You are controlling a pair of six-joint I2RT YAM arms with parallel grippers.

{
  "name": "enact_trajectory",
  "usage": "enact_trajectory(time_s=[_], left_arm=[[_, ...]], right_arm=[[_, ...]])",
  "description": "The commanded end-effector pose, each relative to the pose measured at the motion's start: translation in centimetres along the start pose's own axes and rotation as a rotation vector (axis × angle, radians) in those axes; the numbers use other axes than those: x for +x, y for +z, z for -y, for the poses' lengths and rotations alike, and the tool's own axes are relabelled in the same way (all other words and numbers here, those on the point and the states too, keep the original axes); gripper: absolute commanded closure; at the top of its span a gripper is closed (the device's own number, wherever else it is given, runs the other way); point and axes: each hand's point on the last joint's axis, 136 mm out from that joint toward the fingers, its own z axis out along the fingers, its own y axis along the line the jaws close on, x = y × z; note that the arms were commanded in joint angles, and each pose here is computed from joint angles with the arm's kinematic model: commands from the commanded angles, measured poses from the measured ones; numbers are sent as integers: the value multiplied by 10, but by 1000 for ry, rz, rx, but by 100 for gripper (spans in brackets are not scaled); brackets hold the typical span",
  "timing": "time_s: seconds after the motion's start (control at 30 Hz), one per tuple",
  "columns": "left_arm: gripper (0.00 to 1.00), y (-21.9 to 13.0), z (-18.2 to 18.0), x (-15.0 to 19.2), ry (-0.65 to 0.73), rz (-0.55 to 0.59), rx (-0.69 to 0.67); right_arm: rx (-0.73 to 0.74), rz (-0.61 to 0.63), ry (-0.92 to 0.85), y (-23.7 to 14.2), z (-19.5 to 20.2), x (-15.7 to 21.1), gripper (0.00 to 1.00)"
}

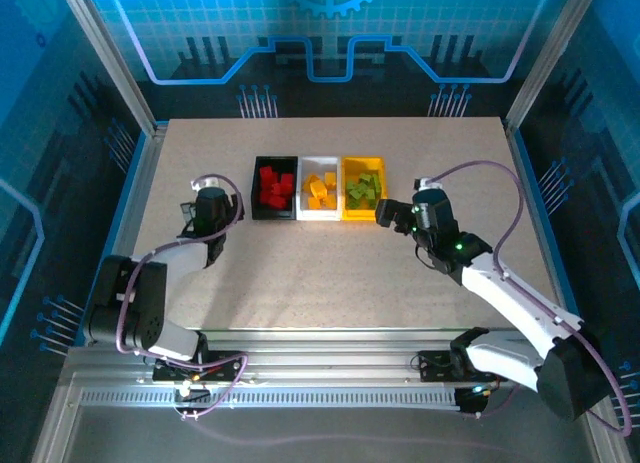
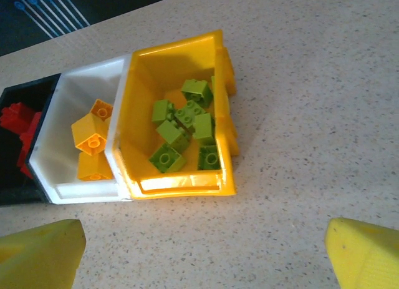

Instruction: Sort the legos into containers by color

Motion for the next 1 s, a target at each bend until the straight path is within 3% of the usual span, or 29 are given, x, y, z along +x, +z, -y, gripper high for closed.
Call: enact_trajectory(time_s=[0.0,0.27,0.3,0.37,0.43,0.73,0.97], left_arm=[[1,4,12,-9,33,123,87],[1,-5,22,5,-4,145,259],[1,-8,23,5,2,215,286],[1,-4,16,9,-19,155,241],[1,-3,12,5,-27,185,217],[1,-4,10,5,-32,187,210],[1,-4,11,5,-32,188,211]], right_arm=[[57,60,53,-8,15,-13,0],[160,34,76,-12,41,-15,0],[162,39,82,-12,43,-15,0],[180,46,93,-13,52,-15,0],[220,69,100,-14,63,-17,0],[413,287,-209,-12,106,-45,0],[387,288,-353,35,133,-31,0]])
